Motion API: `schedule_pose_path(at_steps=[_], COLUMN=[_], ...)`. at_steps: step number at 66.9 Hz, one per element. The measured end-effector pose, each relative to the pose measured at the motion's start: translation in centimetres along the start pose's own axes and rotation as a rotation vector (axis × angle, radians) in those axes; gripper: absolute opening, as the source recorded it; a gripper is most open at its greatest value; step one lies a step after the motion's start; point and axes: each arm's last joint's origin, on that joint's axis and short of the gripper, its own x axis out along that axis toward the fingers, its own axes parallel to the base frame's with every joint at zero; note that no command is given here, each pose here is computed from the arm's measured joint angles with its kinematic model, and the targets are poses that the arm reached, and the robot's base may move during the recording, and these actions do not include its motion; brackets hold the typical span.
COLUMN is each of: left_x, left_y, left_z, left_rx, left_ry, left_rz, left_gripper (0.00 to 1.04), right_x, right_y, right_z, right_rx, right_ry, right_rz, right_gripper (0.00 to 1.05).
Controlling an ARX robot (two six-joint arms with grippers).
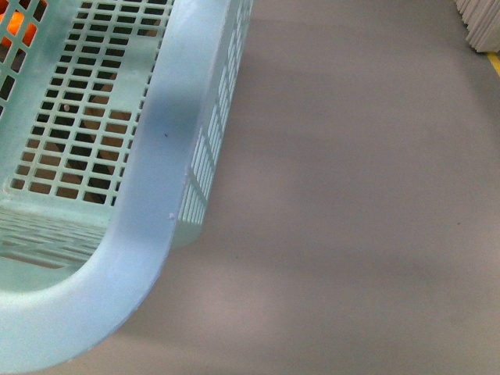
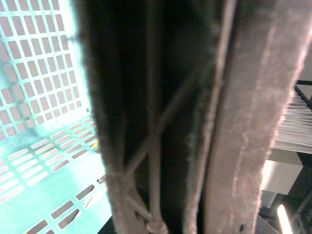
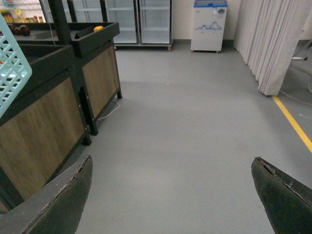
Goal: Pick lemon and mango into basket
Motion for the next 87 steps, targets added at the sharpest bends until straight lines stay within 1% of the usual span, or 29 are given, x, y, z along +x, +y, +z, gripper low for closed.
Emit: schedule_pose_path(at_steps=[56,66,87], left_x=[-0.01,-0.01,-0.01], left_y=[-0.02,-0.01,-0.01], left_z=[-0.01,-0.22,-0.12], left_rx=[-0.001,-0.006,-0.005], left_ry=[0.000,0.021,0.001], left_rz=[-0.001,0.000,0.000], left_gripper=[0.16,0.16,0.16], right_x=[0.00,0.00,0.00], right_y=[0.00,-0.01,0.00], right_z=[0.01,0.01,0.01], right_rx=[0.000,0.000,0.000], right_ry=[-0.001,-0.001,-0.001], right_rz=[-0.002,-0.003,-0.002], right_gripper=[0.96,0.96,0.96])
